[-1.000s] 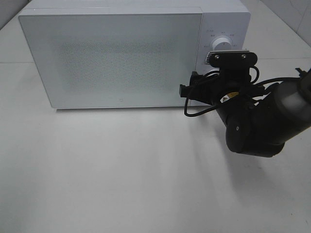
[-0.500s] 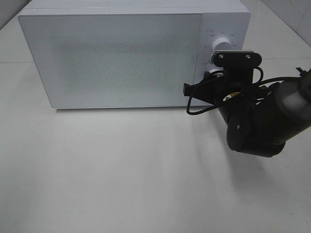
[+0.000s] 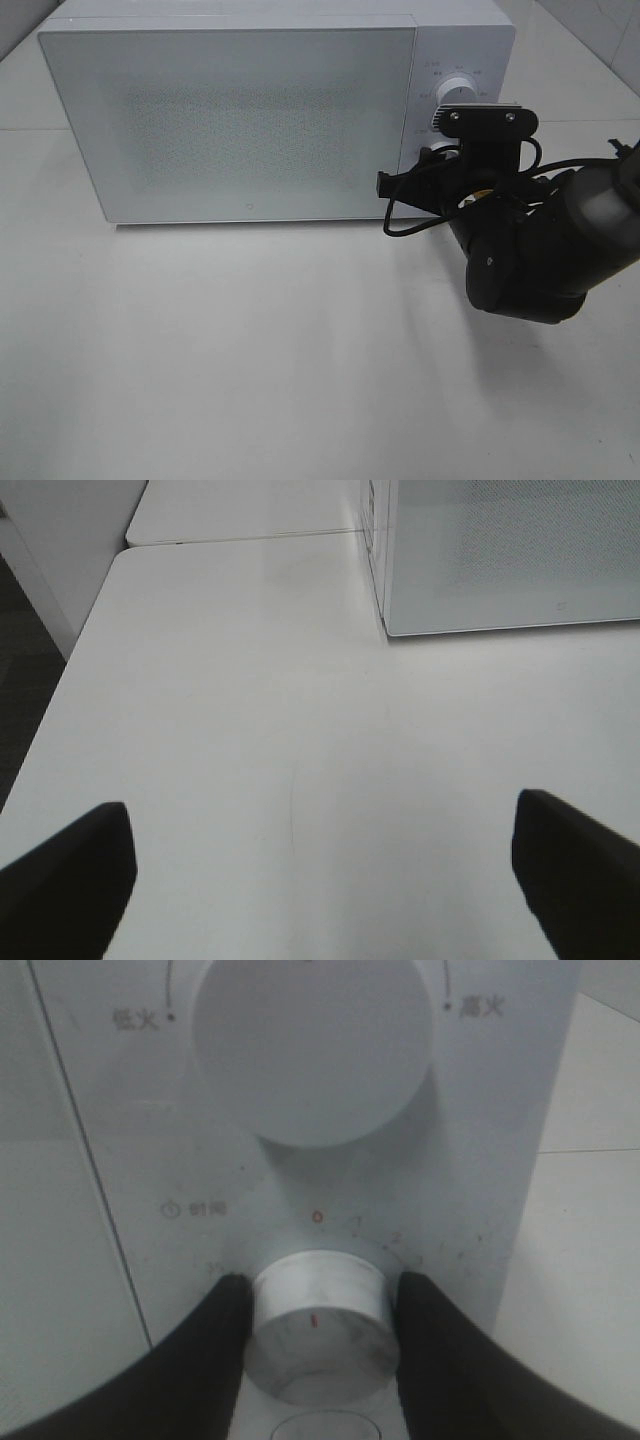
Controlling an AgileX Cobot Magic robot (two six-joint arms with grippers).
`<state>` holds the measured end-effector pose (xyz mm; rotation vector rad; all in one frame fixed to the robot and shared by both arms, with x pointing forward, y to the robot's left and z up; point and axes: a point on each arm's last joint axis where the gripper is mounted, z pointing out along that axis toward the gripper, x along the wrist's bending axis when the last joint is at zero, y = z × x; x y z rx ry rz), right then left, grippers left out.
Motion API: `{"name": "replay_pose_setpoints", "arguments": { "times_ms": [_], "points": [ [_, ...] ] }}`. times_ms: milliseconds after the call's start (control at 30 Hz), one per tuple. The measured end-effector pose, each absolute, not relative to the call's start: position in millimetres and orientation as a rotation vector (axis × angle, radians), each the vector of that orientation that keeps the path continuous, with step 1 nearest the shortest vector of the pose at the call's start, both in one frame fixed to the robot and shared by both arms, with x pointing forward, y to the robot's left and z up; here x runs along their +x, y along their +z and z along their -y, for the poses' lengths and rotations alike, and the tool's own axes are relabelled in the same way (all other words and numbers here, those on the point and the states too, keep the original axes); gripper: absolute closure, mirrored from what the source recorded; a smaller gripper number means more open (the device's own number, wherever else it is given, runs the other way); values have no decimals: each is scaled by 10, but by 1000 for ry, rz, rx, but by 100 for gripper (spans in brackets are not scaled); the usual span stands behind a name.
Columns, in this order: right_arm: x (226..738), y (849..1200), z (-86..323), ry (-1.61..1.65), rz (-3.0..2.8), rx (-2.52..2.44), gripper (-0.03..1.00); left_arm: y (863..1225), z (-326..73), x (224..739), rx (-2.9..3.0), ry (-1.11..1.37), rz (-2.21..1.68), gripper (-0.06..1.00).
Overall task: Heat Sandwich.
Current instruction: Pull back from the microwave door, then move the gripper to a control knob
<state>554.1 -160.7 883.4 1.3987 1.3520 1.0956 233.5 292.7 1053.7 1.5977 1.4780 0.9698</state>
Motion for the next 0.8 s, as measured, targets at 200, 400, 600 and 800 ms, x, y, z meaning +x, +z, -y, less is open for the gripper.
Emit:
{"name": "replay_pose_setpoints", "arguments": {
  "times_ms": [200, 400, 600, 800],
  "points": [
    [5543, 8842, 1610, 1136, -1310, 1441, 53, 10537, -2927, 2335, 1598, 970, -1478, -1],
    [5544, 8839, 1612, 1241, -1207, 1568, 53, 10537, -2927, 2335, 1598, 970, -1478, -1],
    [5540, 8838, 1614, 1382, -1052, 1738, 53, 10537, -2927, 2335, 1598, 970, -1478, -1],
    [5536, 8837, 1618, 1533, -852, 1921, 53, 10537, -2927, 2335, 1598, 970, -1478, -1]
  ]
}}
